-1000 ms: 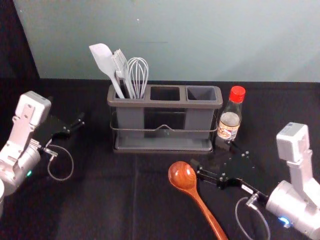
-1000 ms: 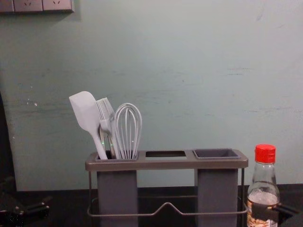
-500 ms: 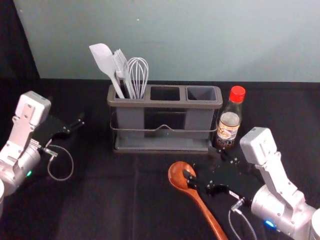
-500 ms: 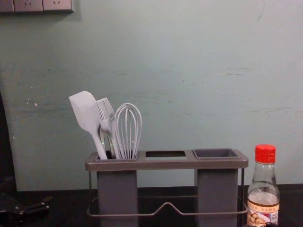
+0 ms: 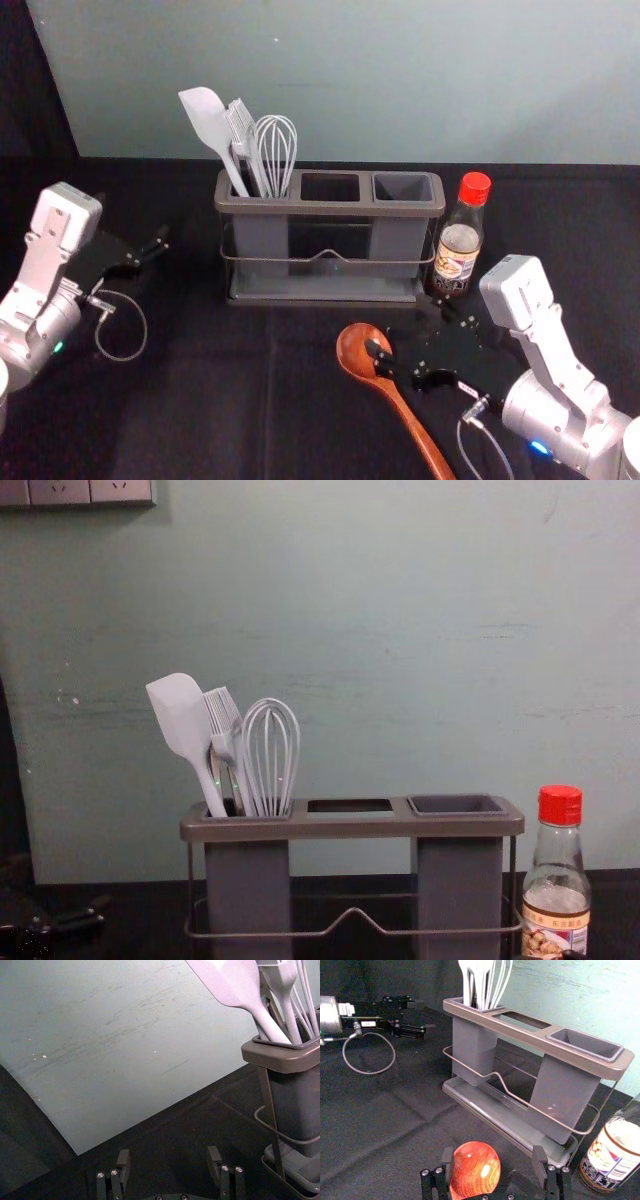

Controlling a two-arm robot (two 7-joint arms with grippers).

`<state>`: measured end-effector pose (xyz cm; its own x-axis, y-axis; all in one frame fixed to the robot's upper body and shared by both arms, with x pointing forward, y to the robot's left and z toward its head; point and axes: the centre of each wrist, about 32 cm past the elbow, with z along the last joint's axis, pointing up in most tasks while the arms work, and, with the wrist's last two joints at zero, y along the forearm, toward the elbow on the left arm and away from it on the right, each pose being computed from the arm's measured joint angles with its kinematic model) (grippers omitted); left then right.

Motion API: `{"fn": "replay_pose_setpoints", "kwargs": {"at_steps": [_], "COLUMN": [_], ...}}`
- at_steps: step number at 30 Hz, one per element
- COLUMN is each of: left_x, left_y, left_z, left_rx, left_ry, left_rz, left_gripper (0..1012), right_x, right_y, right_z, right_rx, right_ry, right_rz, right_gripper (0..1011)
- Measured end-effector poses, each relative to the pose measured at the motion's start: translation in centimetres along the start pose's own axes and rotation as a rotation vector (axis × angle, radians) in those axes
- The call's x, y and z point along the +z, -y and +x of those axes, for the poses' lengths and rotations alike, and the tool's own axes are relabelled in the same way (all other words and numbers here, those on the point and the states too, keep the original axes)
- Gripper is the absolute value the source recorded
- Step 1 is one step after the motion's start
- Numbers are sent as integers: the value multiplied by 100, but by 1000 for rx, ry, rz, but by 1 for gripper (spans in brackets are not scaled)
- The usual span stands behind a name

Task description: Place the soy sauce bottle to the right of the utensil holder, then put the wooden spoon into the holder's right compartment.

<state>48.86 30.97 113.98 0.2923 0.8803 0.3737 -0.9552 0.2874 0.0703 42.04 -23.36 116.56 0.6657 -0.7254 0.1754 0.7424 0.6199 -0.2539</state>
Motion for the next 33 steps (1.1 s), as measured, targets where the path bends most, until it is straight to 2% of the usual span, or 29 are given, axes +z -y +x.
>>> {"fn": "replay_pose_setpoints", "kwargs": {"at_steps": [11, 14, 18, 24, 26, 33], "left_x": [0, 0, 0, 0, 0, 0], "left_y": [0, 0, 0, 0, 0, 0], "left_z": [0, 0, 0, 0, 0, 0], "left_rx": [0, 0, 0, 0, 0, 0], "left_ry": [0, 0, 0, 0, 0, 0], "left_rz": [0, 0, 0, 0, 0, 0], "left_gripper": [1005, 1005, 1005, 1005, 1005, 1005], "right_x": [0, 21, 97, 213, 312, 488], "right_y": [-2, -13, -31, -38, -66, -135], "right_z": [3, -4, -97, -231, -304, -379], "right_rx": [-1, 1, -3, -31, -51, -70], "right_ry": [-1, -9, 1, -5, -17, -26], "right_rz": [-2, -36, -99, -161, -222, -312], "right_gripper": [1002, 1002, 1002, 1002, 1002, 1003]}}
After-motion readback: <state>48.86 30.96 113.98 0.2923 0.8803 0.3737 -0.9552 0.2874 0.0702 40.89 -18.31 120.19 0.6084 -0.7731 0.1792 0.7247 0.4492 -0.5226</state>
